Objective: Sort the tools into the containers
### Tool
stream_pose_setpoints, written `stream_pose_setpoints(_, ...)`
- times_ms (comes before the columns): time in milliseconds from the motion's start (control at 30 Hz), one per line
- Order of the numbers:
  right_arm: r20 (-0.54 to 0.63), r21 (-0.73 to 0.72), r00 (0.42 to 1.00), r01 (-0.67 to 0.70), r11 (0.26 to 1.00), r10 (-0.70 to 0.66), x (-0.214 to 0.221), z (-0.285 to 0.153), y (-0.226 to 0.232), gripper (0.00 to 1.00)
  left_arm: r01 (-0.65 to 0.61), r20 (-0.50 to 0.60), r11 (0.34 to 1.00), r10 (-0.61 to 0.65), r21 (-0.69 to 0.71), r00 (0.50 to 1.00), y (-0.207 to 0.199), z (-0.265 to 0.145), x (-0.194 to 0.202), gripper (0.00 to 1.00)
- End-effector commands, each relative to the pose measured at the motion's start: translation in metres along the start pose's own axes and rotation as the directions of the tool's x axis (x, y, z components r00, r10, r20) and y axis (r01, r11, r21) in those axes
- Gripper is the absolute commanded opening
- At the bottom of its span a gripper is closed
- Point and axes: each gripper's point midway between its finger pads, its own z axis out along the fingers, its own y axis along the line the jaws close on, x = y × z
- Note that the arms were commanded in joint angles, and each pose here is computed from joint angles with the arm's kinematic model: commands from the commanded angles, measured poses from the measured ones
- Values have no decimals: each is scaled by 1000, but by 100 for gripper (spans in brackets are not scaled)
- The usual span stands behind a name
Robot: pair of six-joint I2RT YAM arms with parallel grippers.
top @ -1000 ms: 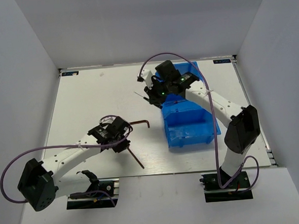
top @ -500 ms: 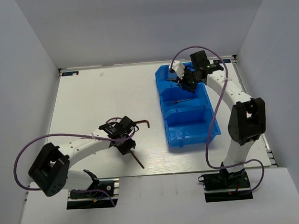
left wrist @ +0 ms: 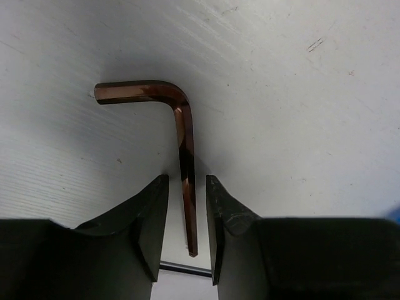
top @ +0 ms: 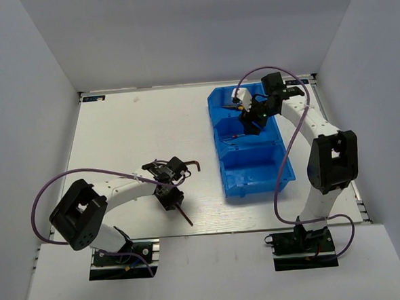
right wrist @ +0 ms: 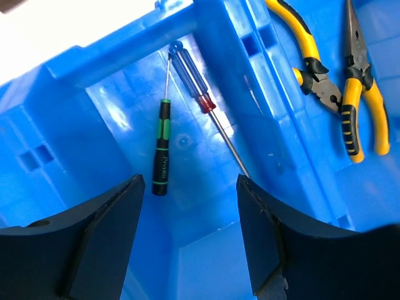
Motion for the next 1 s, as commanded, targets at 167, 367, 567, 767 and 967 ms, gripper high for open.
stream_pose_setpoints(167, 168, -3, 979, -118, 993, 116, -37, -43, 9, 67, -24, -15, 999, 23, -42, 1000, 10, 15, 10, 25)
stream_pose_setpoints(367, 227, -34, 955, -190, 981, 193, -44, -62, 15, 67, -88, -4, 993, 88, -84, 996, 19, 23, 10, 4)
stream_pose_setpoints(567, 260, -131, 931, -227, 965, 254, -47, -74, 43, 67, -221, 64, 973, 225, -66, 972, -13, 4, -7, 0)
stream_pose_setpoints(767, 292, -221, 922, -193, 956, 254, -47, -79, 73, 59, -462, 285, 882, 421, 94, 861, -106, -61, -48, 0)
stream_pose_setpoints(967, 314, -260, 917, -168, 951, 248, -45, -86, 80, 6, -742, 484, 629, 587, 232, 649, -186, -104, -58, 0)
